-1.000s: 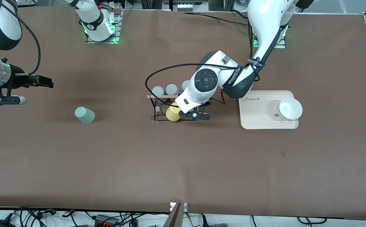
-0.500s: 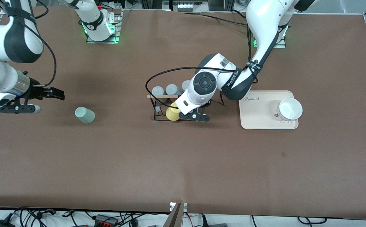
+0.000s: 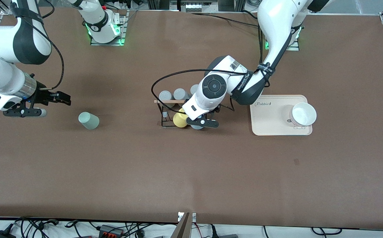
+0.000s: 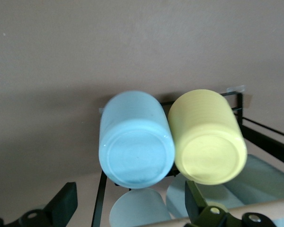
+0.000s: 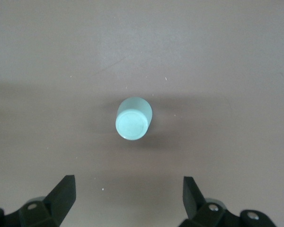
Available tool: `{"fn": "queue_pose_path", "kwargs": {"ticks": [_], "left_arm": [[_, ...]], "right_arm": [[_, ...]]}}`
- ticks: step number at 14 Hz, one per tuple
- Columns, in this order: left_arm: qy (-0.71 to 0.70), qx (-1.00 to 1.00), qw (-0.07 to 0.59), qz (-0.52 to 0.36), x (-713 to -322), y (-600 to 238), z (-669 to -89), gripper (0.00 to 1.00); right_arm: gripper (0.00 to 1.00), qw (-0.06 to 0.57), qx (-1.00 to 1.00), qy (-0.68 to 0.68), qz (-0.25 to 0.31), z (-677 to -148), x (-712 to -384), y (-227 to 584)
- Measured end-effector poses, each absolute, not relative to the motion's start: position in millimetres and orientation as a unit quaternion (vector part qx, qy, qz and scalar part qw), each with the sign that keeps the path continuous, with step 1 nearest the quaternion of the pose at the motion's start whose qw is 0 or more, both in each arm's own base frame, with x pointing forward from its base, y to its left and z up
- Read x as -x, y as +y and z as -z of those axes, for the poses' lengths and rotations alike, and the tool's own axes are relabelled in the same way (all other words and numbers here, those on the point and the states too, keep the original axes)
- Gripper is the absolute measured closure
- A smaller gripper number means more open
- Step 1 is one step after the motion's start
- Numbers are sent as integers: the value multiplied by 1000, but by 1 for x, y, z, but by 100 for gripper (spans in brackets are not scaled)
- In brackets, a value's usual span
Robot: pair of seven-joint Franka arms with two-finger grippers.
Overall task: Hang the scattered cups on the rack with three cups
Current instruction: 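Release the blue cup with the left gripper while the right gripper reaches, then grasp the pale teal cup with the right gripper while the left retracts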
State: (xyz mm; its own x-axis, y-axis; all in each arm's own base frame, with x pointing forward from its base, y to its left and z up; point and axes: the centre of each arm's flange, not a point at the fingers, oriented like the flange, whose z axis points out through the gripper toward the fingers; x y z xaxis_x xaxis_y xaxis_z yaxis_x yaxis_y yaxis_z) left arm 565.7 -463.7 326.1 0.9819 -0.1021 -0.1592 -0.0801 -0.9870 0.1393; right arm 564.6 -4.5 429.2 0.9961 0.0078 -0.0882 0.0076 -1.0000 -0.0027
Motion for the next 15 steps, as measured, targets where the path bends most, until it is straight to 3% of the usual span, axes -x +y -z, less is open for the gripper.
{"fn": "queue_pose_path", "kwargs": {"ticks": [4,7,12,15], "left_arm": [[-43,-993,69,84,-569,-461,-349,0],[-24,-994,66,79,-583,-431,-389,0],[63,-995,53,58,-645,-297,-441,0],[82,-996,5,26,-664,-238,-455,0]], "right_arm": [[0,1,1000,-4,-31,-430,-562,-4],[0,1,1000,-4,11,-390,-560,-4],[0,2,999,-28,45,-313,-554,-3],[0,2,997,-66,38,-287,-556,-3]]}}
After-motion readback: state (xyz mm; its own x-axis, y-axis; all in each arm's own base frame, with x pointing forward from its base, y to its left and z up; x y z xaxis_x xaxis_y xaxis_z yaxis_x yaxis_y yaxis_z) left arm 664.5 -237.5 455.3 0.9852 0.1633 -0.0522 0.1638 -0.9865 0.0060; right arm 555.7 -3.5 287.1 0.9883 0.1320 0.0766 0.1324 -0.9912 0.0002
